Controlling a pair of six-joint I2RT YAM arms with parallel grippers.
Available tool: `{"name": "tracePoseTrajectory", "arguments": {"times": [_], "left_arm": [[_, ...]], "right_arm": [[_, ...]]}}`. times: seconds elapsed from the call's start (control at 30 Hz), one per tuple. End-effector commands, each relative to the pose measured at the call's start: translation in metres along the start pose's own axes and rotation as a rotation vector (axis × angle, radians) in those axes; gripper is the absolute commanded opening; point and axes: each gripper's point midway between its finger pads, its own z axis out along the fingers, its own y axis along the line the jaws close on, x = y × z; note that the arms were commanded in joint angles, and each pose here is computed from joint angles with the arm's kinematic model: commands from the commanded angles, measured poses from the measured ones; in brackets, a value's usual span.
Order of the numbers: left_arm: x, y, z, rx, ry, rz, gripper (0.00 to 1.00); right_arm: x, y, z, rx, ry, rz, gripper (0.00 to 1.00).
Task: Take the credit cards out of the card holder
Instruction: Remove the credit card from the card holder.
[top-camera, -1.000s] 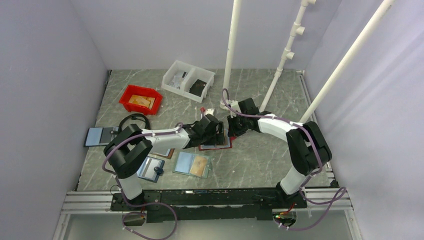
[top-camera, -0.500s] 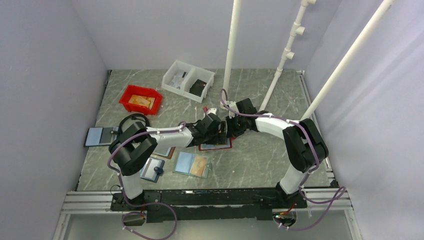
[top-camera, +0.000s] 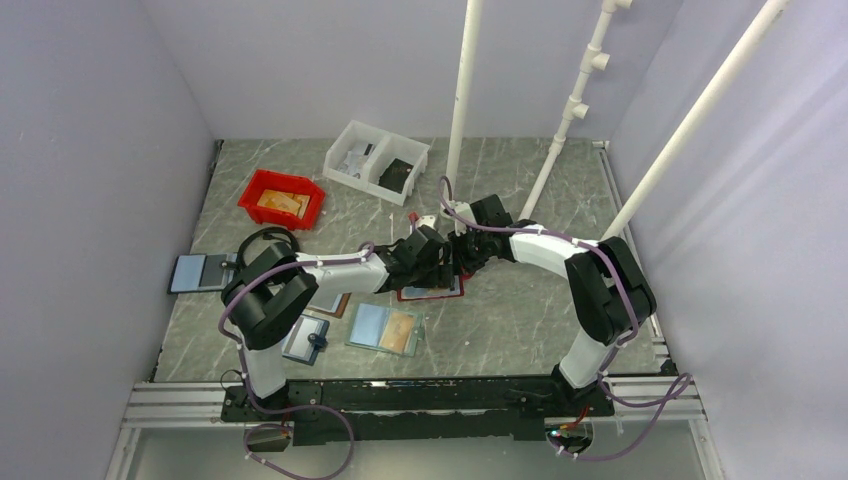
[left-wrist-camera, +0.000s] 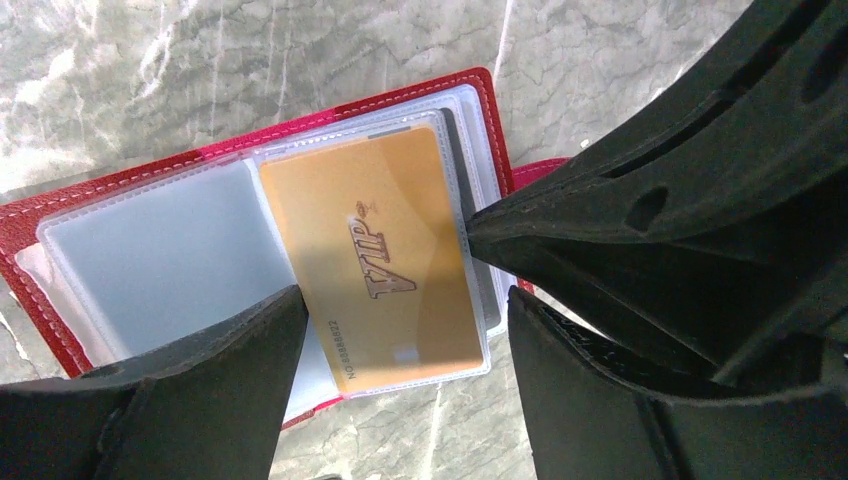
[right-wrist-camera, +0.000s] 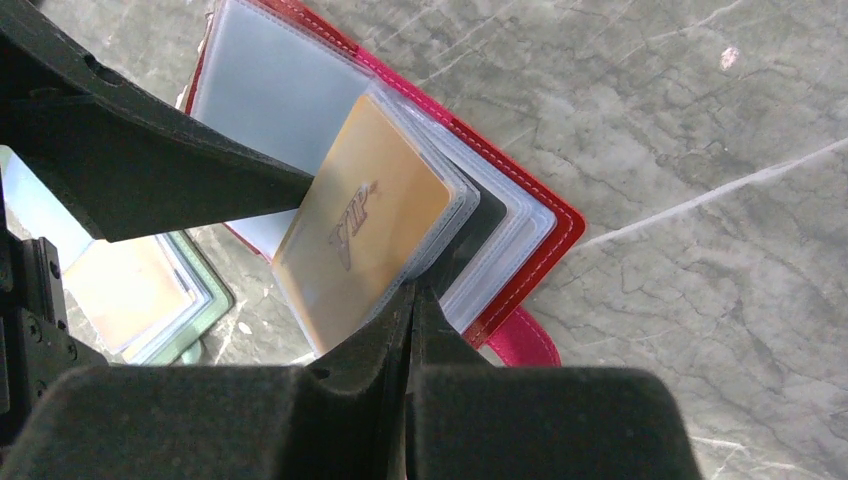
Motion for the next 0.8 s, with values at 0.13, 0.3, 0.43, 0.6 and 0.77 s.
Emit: {"name": "tracePoseTrajectory", "arguments": {"times": [0.13,0.3,0.43,0.6,0.77], "left_arm": [[0.0204,0.0160,0.0096,-0.057,0.057,-0.001,0.76],[0.0182,0.0149,0.0078,-0.037,0.042,-0.016,0.75],[0.0204,0.0176,0.0093,-0.035,0.054,-0.024,0.67],[0.0221,0.0235,0.0098,-0.029,0.069,-0.050,0.54],[0.0209,0.0208,0.0030,0.002,0.065,-0.063,0.50]], "right_arm": [[-0.0082,0.0115,0.0036,-0.048,0.003,-0.020,0.01],[-0.0074,0.0123,0.0035,-0.055,0.006,-0.021,0.01],[-0.0074,0.0150,0.0033,-0.069,0.007,-0.024,0.01],[-0.0072,0.0135,0.0037,-0.062,0.008,-0.023,0.01],[-0.0073,0.0112,0.0036,-0.049,0.011,-0.026,0.01]]}}
